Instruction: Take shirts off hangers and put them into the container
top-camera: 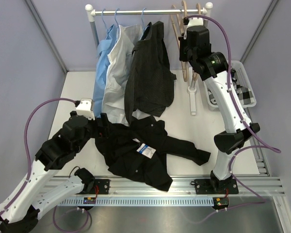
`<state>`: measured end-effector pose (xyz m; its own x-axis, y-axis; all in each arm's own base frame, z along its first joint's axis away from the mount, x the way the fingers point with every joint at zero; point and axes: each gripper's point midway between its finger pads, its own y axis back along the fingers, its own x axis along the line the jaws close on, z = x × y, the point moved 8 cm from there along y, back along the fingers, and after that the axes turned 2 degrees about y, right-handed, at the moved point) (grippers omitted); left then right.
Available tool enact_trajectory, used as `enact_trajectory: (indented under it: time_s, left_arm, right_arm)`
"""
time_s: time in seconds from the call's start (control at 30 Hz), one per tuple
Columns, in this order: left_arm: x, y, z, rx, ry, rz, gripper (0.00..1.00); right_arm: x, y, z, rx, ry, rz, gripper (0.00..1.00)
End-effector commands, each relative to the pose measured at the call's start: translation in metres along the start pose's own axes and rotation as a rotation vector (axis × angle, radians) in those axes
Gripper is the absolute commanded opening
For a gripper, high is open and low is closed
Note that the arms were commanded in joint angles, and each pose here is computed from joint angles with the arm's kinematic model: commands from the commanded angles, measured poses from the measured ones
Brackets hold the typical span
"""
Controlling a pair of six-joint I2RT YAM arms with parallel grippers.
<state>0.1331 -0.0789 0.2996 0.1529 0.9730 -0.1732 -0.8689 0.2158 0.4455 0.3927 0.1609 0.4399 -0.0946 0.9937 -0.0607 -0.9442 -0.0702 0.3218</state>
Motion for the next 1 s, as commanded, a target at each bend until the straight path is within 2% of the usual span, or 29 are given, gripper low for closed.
enact_trajectory:
  time_s: [0.0,0.33,0.57,0.6,0.63,0.67,0.77,0.9,0.97]
  left_arm:
    - [-0.003,-0.001,0.002,-0.02,0.024,-0.017,0.99]
    - [-0.003,-0.002,0.001,-0.014,0.024,-0.016,0.99]
    - [-0.003,-0.003,-0.002,-0.005,0.024,-0.022,0.99]
    - [-0.004,-0.003,-0.001,-0.002,0.024,-0.024,0.99]
    - [-0.004,-0.003,-0.001,-0.002,0.024,-0.024,0.99]
    - [-0.004,-0.003,-0.001,-0.001,0.023,-0.025,0.99]
    - [-0.005,-0.003,0.001,-0.003,0.026,-0.026,0.99]
    - [-0.008,-0.007,0.002,0.013,0.023,-0.027,0.99]
    - [-0.01,-0.008,0.005,0.014,0.02,-0.027,0.99]
  right_arm:
    - [-0.01,0.009,0.03,-0.119,-0.028,-0.001,0.0]
    - [-0.01,-0.021,0.002,0.026,-0.049,0.038,0.0]
    - [-0.007,-0.025,-0.016,0.126,-0.032,0.063,0.0]
    - [-0.007,-0.023,-0.019,0.138,-0.028,0.066,0.04]
    - [-0.006,-0.02,-0.019,0.141,-0.029,0.081,0.14]
    - [-0.006,-0.017,-0.019,0.139,-0.027,0.093,0.45]
    - [-0.008,0.004,-0.014,0.113,-0.037,0.133,0.75]
    - [-0.02,0.058,0.006,0.0,-0.023,0.206,0.98]
    - [-0.023,0.091,0.016,-0.069,-0.018,0.278,0.99]
